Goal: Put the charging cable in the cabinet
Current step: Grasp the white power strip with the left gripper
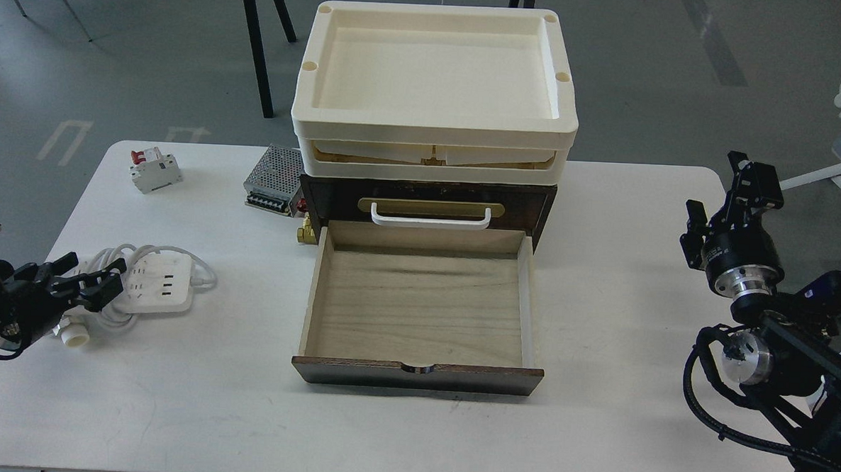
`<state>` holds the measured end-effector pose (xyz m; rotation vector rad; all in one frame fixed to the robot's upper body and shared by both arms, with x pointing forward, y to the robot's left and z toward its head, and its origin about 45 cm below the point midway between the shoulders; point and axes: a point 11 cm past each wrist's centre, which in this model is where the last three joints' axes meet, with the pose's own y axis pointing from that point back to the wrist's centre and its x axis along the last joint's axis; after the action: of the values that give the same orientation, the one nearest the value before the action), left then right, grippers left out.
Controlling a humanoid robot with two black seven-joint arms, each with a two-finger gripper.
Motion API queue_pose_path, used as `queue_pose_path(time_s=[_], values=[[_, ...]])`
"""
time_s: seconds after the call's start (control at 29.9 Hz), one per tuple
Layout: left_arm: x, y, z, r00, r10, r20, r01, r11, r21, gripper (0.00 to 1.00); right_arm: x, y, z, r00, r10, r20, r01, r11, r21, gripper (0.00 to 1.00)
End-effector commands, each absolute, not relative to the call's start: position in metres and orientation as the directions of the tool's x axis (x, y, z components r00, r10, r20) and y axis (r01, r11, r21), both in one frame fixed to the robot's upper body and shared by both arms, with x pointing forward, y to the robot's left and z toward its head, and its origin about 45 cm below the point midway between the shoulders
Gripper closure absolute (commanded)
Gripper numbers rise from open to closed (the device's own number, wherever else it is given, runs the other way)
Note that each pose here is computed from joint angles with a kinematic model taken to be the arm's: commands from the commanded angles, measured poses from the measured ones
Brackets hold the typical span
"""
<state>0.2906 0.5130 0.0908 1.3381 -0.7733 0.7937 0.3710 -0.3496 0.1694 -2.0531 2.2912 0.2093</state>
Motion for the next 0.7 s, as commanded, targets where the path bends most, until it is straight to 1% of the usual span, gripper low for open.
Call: queue_pose_path(time_s=[0.0,0.1,0.13,0.23,0.27,0.37,0.43,0.57,0.67], values=[[0.294,0.506,0.103,0.502,0.056,0.863,-0.863,0.107,0.494,0.18,0.371,-0.349,0.169,-0.112,-0.984,-0.135,-0.993,0.105,0.063,0.01],[0.293,0.503,0.105,0.497,0.047,0.867,-0.864,0.121,0.489,0.19,0.371,-0.35,0.169,-0.113,-0.985,-0.133,-0.992,0.105,0.063,0.01],[0.293,0.504,0.105,0.494,0.041,0.868,-0.865,0.121,0.487,0.22,0.371,-0.349,0.169,-0.112,-0.984,-0.135,-0.993,0.105,0.063,0.01],[0.289,0.504,0.102,0.501,0.031,0.865,-0.861,0.123,0.494,0.35,0.371,-0.35,0.169,-0.113,-0.985,-0.133,-0.992,0.105,0.063,0.01],[0.288,0.505,0.101,0.503,0.028,0.864,-0.859,0.121,0.497,0.37,0.371,-0.35,0.17,-0.112,-0.985,-0.134,-0.993,0.105,0.061,0.01],[0.287,0.514,0.102,0.505,0.015,0.863,-0.86,0.095,0.502,0.38,0.371,-0.35,0.17,-0.112,-0.985,-0.134,-0.993,0.105,0.061,0.01],[0.285,0.519,0.099,0.513,0.003,0.859,-0.856,0.078,0.511,0.41,0.371,-0.35,0.17,-0.112,-0.985,-0.134,-0.993,0.105,0.061,0.01],[0.279,0.515,0.091,0.538,-0.019,0.843,-0.839,0.09,0.537,0.58,0.371,-0.35,0.17,-0.112,-0.985,-0.134,-0.993,0.105,0.061,0.01],[0.277,0.515,0.091,0.52,-0.044,0.853,-0.848,0.094,0.522,0.71,0.371,-0.349,0.169,-0.112,-0.984,-0.135,-0.993,0.105,0.063,0.01]])
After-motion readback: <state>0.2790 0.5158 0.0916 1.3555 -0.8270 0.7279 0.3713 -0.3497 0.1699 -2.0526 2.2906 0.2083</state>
